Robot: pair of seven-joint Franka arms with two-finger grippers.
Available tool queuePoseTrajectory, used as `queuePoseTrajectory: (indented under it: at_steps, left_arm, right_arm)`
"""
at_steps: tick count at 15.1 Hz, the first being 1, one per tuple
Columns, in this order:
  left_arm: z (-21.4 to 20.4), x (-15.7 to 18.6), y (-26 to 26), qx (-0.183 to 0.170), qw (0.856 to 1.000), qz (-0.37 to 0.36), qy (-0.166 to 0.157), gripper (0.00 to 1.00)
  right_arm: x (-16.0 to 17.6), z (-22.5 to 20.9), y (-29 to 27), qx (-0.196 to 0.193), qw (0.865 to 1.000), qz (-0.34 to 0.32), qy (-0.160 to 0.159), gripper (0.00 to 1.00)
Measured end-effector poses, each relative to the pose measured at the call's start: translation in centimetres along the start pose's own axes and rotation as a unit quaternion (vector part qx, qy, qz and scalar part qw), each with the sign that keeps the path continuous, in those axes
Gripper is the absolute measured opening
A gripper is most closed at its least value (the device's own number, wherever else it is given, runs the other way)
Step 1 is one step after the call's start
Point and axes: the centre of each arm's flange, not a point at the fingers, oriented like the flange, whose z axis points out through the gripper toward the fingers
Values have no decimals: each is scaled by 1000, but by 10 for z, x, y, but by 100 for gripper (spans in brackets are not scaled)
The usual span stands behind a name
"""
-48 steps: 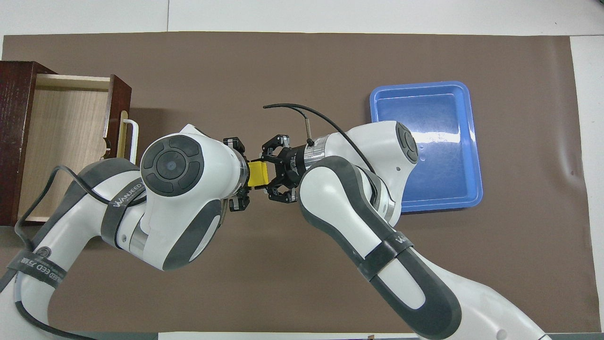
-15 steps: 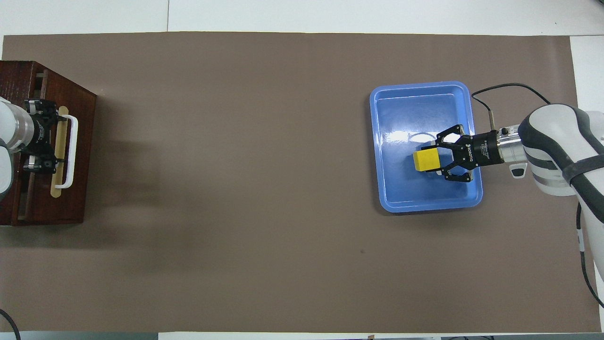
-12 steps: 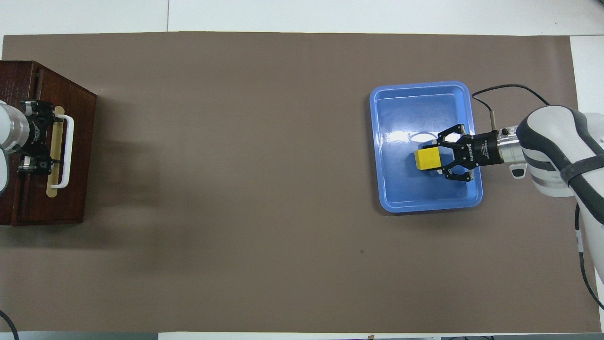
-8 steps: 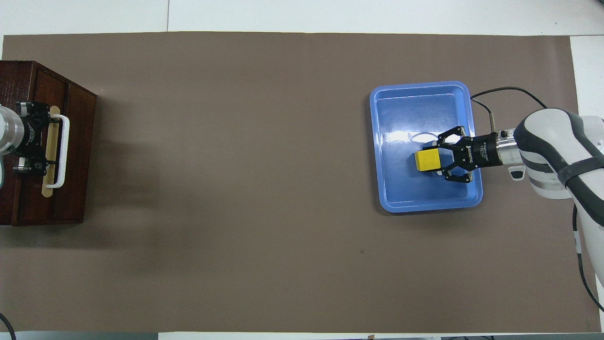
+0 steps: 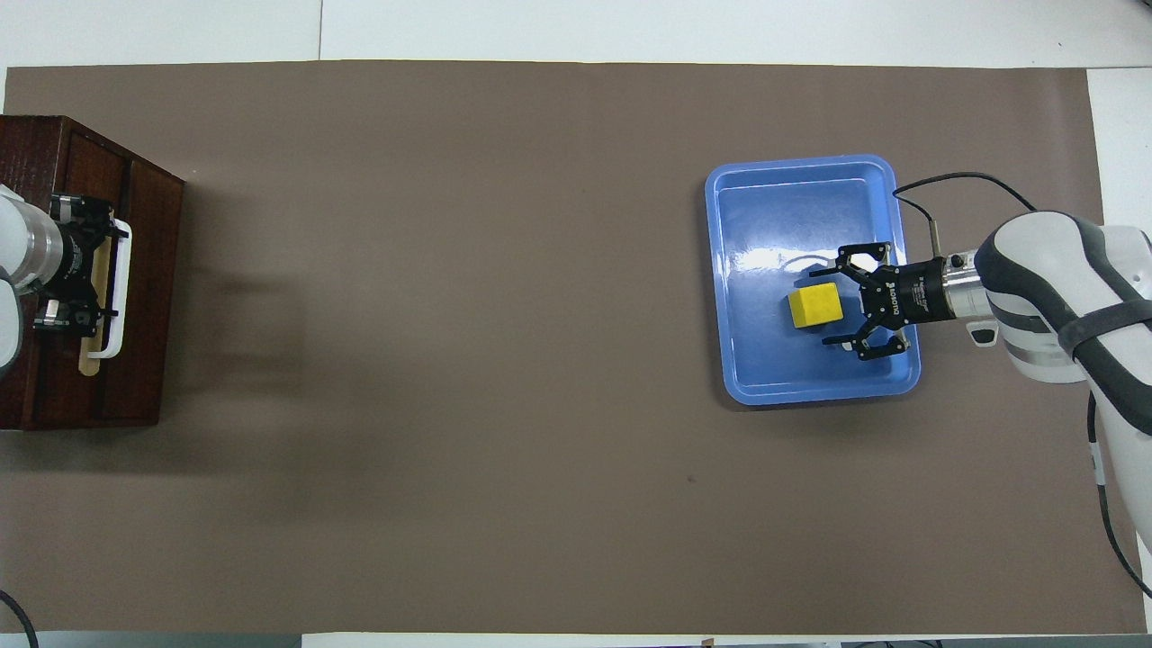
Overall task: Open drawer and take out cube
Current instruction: 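Open the right gripper to release the cube in the tray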
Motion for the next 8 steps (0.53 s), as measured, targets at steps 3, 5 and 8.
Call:
queuePoseTrajectory:
  at_steps: [3, 5, 8]
  left_arm:
    - [-38, -42, 10, 5, 999, 30, -8, 100]
    - [-70, -69, 11, 17, 998, 66, -9, 100]
    - [-106, -88, 4, 27, 983, 182, -20, 100]
  right_arm:
    - [-14, -17, -12, -34, 999, -35, 1, 100]
    - [-30, -39, -28, -67, 995, -71, 18, 100]
    - [-64, -81, -51, -114, 984, -129, 53, 100]
